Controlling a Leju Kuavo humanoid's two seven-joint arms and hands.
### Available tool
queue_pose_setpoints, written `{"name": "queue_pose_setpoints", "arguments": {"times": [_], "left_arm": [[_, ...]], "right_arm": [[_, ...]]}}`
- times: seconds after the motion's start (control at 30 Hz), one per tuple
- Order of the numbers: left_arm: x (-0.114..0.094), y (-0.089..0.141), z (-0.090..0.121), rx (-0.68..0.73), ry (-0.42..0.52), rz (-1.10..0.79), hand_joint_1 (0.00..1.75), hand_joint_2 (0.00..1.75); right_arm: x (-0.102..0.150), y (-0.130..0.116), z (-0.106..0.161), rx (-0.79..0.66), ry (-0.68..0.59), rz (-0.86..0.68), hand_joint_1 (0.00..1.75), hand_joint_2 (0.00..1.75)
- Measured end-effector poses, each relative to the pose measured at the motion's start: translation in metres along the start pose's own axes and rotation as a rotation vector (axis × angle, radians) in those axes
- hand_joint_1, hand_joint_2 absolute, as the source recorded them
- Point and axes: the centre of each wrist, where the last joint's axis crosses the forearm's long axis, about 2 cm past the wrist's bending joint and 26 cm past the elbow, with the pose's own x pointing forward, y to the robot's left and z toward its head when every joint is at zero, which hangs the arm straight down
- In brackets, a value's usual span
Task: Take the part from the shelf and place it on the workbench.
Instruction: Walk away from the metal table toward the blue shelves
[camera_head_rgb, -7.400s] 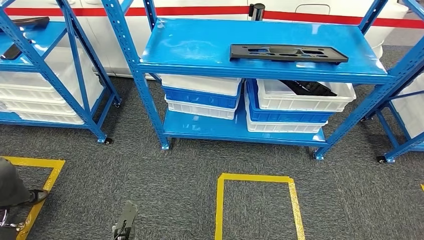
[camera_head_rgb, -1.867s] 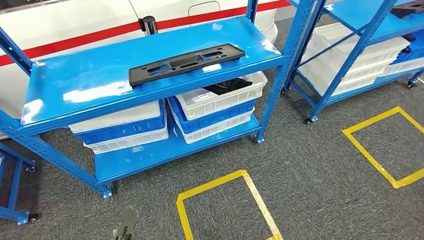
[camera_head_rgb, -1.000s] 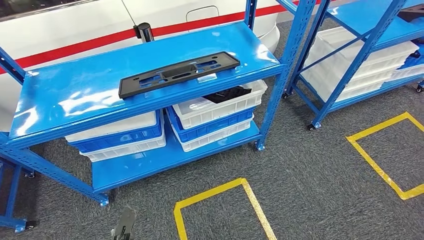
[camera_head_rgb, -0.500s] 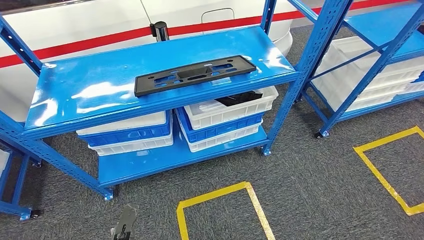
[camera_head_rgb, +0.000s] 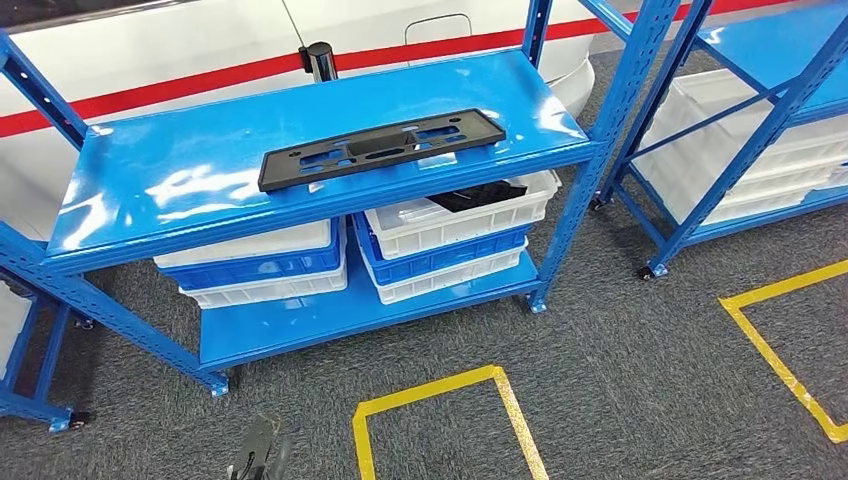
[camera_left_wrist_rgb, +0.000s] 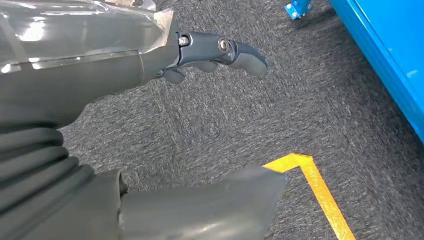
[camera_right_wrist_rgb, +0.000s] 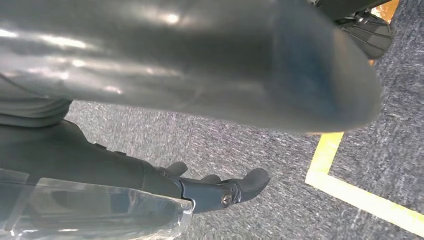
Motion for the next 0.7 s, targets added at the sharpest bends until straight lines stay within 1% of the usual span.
{"name": "queue_pose_setpoints", "arguments": {"times": [0.7], "left_arm": [[0.0039, 0.0025, -0.0025, -0.026, 0.022, 0.002, 0.0, 1.75]], "right_arm": [[-0.0026, -0.0023, -0.0003, 0.007, -0.027, 0.014, 0.0, 0.0]]}}
